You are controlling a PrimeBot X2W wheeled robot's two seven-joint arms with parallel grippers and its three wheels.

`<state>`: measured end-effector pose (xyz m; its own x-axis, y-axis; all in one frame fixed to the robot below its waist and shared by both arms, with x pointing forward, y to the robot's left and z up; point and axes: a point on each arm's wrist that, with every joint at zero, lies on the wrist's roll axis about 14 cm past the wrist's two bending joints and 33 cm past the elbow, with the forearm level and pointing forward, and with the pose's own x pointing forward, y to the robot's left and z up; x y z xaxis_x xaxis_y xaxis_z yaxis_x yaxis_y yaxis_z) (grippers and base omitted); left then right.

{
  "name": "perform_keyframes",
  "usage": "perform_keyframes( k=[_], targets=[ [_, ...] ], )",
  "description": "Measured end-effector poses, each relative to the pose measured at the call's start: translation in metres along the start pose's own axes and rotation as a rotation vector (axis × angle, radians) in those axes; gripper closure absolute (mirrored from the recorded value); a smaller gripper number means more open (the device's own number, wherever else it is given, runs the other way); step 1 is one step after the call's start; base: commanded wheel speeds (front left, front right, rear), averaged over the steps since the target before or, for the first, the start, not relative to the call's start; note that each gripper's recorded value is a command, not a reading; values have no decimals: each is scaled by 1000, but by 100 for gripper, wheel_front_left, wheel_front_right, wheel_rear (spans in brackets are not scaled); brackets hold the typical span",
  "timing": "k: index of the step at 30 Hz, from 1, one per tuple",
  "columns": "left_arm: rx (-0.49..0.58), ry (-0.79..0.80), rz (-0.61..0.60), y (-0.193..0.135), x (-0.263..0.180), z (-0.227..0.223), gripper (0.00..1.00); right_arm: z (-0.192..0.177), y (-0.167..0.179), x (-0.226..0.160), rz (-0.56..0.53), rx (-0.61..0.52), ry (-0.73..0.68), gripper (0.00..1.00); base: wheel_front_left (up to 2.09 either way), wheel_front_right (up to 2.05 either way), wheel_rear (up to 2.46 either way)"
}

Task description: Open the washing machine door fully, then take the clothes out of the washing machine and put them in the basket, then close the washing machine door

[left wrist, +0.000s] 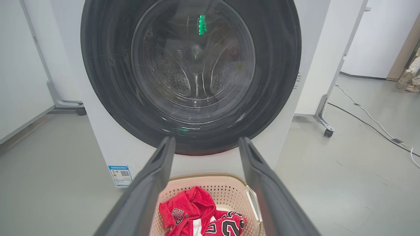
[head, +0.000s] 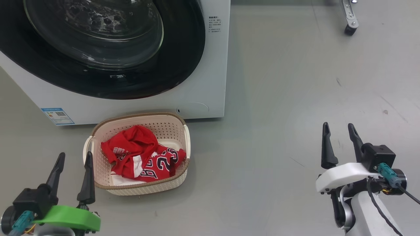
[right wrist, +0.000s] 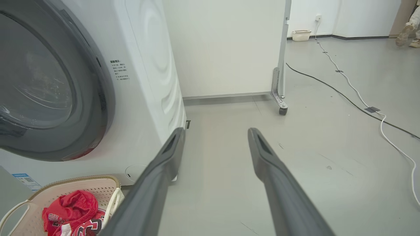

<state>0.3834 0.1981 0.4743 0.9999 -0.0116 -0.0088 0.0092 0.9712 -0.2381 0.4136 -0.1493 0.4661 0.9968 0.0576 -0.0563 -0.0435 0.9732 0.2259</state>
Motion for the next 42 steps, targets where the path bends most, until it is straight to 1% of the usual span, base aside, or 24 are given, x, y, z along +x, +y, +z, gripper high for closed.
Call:
perform_keyframes(
  k=[5,11,16,23,32,41,42],
  targets=[
    [7,12,21,6,-11,-3,0,2,4,-9,14,-10,-9,0,0,0,0],
    [16,4,37,9,-19,-1,0,2,17,-19,59,-33,-13,0,0,0,0],
    [25,4,64,17,-27,0,0,10,29,-21,101,-41,-38,0,0,0,0],
    [35,-6,61,15,-29,3,0,17,33,-23,113,-38,-61,0,0,0,0],
    [39,2,66,16,-34,0,0,11,30,-32,102,-34,-44,0,0,0,0],
    [38,1,64,14,-33,0,0,16,32,-31,106,-31,-61,0,0,0,0],
    [38,0,62,14,-33,0,100,16,32,-31,107,-30,-62,100,0,0,0]
  ],
)
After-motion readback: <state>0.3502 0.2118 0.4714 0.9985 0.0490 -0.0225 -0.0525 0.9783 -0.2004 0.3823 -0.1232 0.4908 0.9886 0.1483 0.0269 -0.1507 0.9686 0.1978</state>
